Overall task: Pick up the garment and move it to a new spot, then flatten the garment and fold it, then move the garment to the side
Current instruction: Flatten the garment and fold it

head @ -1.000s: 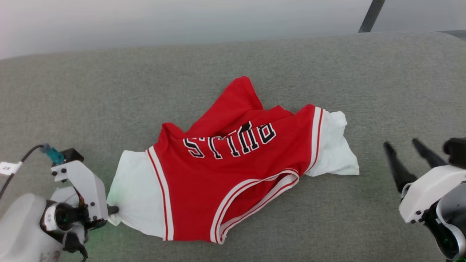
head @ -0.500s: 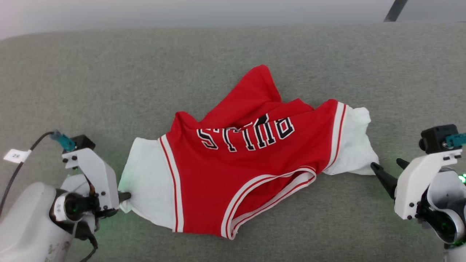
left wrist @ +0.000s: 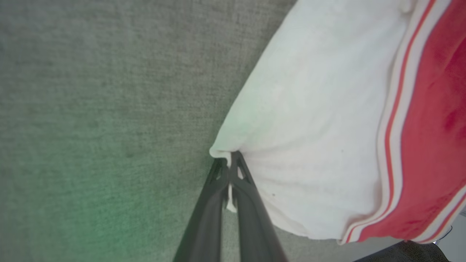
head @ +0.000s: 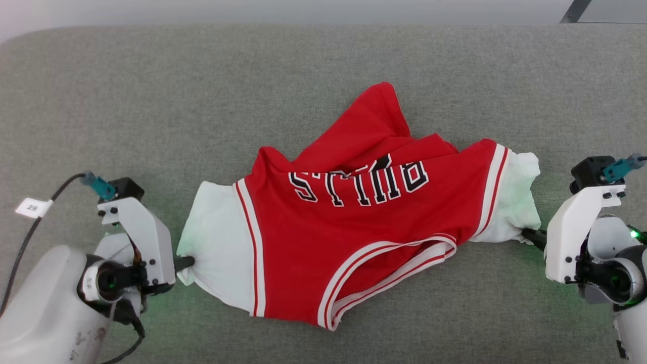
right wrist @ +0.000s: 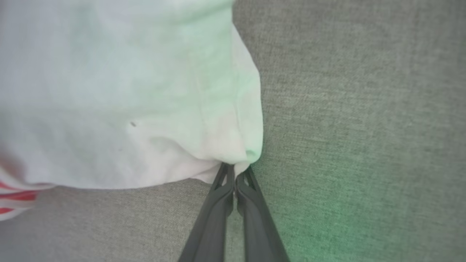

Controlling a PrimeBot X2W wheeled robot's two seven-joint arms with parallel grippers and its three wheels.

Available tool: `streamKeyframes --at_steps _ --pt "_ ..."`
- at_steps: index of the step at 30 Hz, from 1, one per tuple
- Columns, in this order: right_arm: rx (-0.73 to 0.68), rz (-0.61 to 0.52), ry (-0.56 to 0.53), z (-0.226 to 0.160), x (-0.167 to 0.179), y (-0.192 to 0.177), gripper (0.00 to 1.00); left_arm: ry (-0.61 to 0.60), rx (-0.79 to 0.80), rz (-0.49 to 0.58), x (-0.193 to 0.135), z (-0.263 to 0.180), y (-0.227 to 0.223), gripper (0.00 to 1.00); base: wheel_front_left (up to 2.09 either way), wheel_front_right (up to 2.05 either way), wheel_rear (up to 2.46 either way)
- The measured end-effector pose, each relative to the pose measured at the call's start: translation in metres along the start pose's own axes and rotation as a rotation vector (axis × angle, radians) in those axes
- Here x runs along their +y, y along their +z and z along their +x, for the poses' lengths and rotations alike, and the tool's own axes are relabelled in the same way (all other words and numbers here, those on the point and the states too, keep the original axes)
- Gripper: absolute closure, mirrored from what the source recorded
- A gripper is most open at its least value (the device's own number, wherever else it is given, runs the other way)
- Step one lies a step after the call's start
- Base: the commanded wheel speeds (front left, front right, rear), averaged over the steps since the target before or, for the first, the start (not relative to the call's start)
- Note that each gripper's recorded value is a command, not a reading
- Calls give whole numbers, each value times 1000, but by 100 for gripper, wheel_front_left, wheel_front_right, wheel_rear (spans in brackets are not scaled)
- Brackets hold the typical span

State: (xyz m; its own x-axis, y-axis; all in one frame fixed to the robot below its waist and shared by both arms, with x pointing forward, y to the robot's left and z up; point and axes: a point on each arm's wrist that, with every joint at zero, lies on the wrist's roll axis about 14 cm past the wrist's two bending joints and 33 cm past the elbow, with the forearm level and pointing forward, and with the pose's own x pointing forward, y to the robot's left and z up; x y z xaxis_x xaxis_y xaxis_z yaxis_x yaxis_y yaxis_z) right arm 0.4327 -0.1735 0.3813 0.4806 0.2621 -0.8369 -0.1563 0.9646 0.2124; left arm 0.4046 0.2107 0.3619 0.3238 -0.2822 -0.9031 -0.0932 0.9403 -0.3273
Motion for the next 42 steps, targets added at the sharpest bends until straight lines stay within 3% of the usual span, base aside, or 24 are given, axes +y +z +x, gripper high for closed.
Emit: streamKeyframes --at_steps 8,16,27,42 --pt "3 61 74 -13 11 17 100 -5 -26 5 -2 -11 9 100 0 0 0" --pt "-102 25 156 -58 34 61 100 22 -128 76 -5 -52 44 100 0 0 0" --pt "-458 -34 226 -159 73 153 100 55 -429 238 -37 -157 118 100 0 0 0" --pt "-1050 -176 113 -297 107 260 100 24 -993 397 -102 -307 202 100 0 0 0"
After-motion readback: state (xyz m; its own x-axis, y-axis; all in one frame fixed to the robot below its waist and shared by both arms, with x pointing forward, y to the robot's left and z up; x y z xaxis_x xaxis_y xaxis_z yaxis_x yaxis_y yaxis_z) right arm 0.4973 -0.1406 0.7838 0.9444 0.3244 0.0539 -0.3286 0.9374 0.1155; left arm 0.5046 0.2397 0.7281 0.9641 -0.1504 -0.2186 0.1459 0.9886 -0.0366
